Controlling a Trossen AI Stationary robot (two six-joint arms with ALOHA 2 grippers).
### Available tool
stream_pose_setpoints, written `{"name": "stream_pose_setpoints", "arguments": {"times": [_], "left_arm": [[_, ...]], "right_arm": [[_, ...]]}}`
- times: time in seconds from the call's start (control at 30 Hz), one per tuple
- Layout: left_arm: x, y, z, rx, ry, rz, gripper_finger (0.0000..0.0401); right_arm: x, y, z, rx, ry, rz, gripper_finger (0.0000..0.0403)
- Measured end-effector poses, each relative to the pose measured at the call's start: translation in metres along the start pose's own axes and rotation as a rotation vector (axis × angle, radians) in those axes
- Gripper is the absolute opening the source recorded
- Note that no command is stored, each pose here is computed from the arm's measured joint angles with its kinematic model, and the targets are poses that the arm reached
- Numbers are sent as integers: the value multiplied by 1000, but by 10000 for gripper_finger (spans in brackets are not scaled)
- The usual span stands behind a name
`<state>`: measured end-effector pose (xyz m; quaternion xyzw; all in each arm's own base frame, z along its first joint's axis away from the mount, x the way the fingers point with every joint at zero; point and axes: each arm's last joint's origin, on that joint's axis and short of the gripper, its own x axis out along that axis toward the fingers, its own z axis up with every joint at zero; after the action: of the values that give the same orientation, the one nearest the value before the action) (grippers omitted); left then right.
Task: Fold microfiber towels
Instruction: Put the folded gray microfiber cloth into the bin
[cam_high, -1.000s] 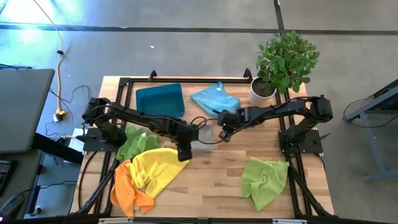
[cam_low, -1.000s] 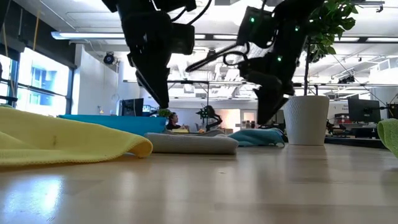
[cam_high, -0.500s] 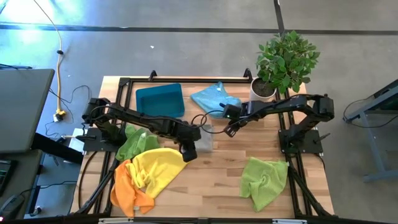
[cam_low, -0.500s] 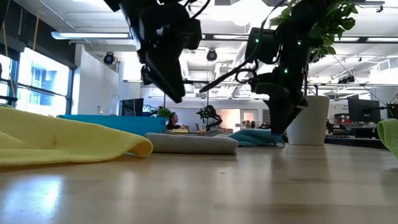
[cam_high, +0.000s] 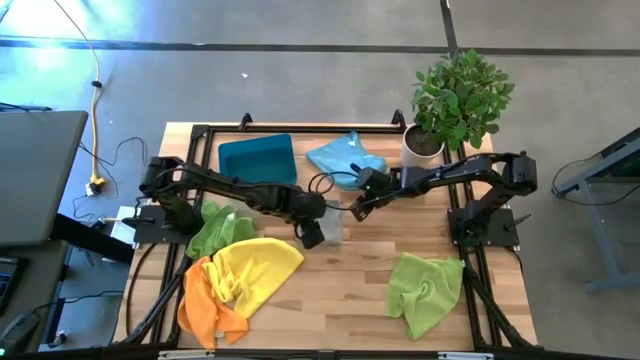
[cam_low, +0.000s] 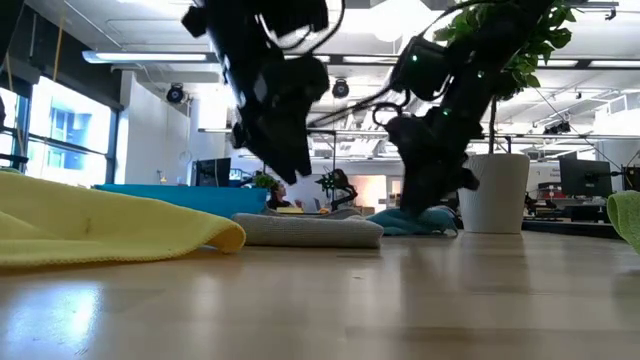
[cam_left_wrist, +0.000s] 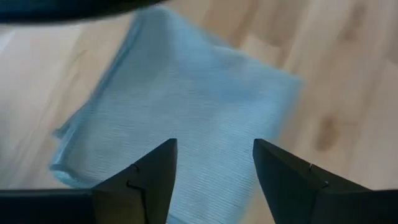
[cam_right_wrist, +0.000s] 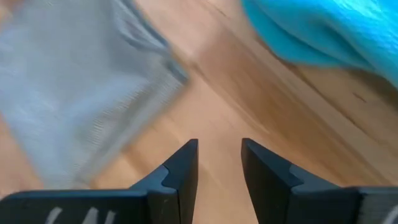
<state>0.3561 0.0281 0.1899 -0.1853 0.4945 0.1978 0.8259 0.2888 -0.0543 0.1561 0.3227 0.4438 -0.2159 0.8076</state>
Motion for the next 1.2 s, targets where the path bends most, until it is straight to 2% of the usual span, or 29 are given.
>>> {"name": "stream_pose_setpoints", "arguments": {"times": [0.17,0.37,0.47,0.6,0.8,1.03,1.2], "left_arm": [[8,6,-5,-13,66,51,208],[7,26,-13,-118,175,183,204],[7,33,-12,-152,190,202,204],[13,42,-19,-201,234,192,204],[26,60,-51,-279,373,180,204],[28,61,-54,-308,340,118,204],[19,65,-42,-318,257,37,204]], "right_arm": [[0,11,2,16,-70,53,115],[-1,18,2,27,-119,63,115],[0,19,0,21,-112,60,115],[0,18,-3,15,-86,42,115],[0,10,-12,4,11,-41,115],[-1,1,-23,-65,117,-152,115],[-4,-7,-31,-37,184,-250,115]]}}
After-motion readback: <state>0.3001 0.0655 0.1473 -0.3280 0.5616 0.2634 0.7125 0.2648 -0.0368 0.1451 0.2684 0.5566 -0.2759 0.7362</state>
